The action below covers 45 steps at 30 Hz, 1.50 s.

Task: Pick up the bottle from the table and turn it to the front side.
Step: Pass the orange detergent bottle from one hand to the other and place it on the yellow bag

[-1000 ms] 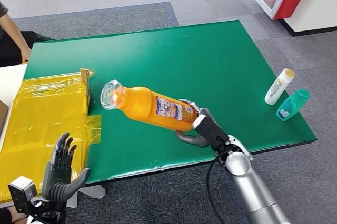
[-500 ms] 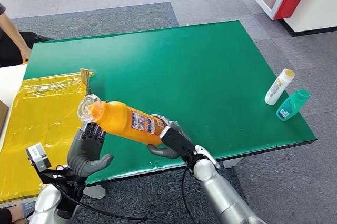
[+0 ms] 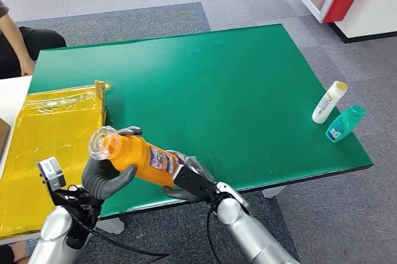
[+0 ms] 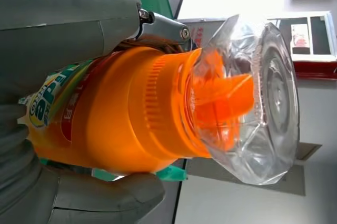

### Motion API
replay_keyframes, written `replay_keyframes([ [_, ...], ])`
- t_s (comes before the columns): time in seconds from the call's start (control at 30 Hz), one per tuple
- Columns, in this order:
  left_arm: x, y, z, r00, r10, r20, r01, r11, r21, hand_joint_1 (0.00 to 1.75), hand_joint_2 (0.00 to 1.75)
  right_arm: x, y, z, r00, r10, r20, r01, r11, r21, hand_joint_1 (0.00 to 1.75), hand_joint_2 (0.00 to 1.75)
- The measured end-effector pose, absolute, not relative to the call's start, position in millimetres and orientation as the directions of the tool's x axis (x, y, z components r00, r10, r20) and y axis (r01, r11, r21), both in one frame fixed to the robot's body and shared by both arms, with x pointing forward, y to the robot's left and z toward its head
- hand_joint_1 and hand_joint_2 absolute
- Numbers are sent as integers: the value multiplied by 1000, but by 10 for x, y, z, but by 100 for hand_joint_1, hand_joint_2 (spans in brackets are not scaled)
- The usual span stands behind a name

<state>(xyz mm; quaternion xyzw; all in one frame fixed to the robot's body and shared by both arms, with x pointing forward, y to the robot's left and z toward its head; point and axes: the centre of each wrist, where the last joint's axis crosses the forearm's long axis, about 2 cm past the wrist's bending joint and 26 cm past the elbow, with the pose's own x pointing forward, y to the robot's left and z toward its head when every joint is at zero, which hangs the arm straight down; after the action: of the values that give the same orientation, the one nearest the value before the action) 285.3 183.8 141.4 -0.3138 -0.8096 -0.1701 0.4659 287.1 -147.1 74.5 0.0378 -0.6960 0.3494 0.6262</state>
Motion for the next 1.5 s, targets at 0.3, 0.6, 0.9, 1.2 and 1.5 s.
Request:
replay_keyframes([
  [0.3,2864,1819,1453,-382,173,908,578,811,89,175,175,2738,-1520,682,-190,411,892,-482,752,-449,0,175],
  [0.6,2844,1741,1686,-487,-168,857,432,807,404,175,175,2742,-1651,773,-194,424,885,-419,780,-465,0,175],
  [0.9,3166,1880,2146,-536,-634,558,176,563,808,175,175,2782,-1897,865,-175,431,885,-329,821,-466,0,175],
  [1.2,3564,1929,2608,-520,-826,220,96,200,975,175,175,2763,-2055,853,-154,430,890,-292,840,-457,0,175],
  [1.5,3857,2153,2177,-447,-885,126,317,-25,948,175,175,2776,-2068,826,-157,407,900,-304,847,-437,0,175],
])
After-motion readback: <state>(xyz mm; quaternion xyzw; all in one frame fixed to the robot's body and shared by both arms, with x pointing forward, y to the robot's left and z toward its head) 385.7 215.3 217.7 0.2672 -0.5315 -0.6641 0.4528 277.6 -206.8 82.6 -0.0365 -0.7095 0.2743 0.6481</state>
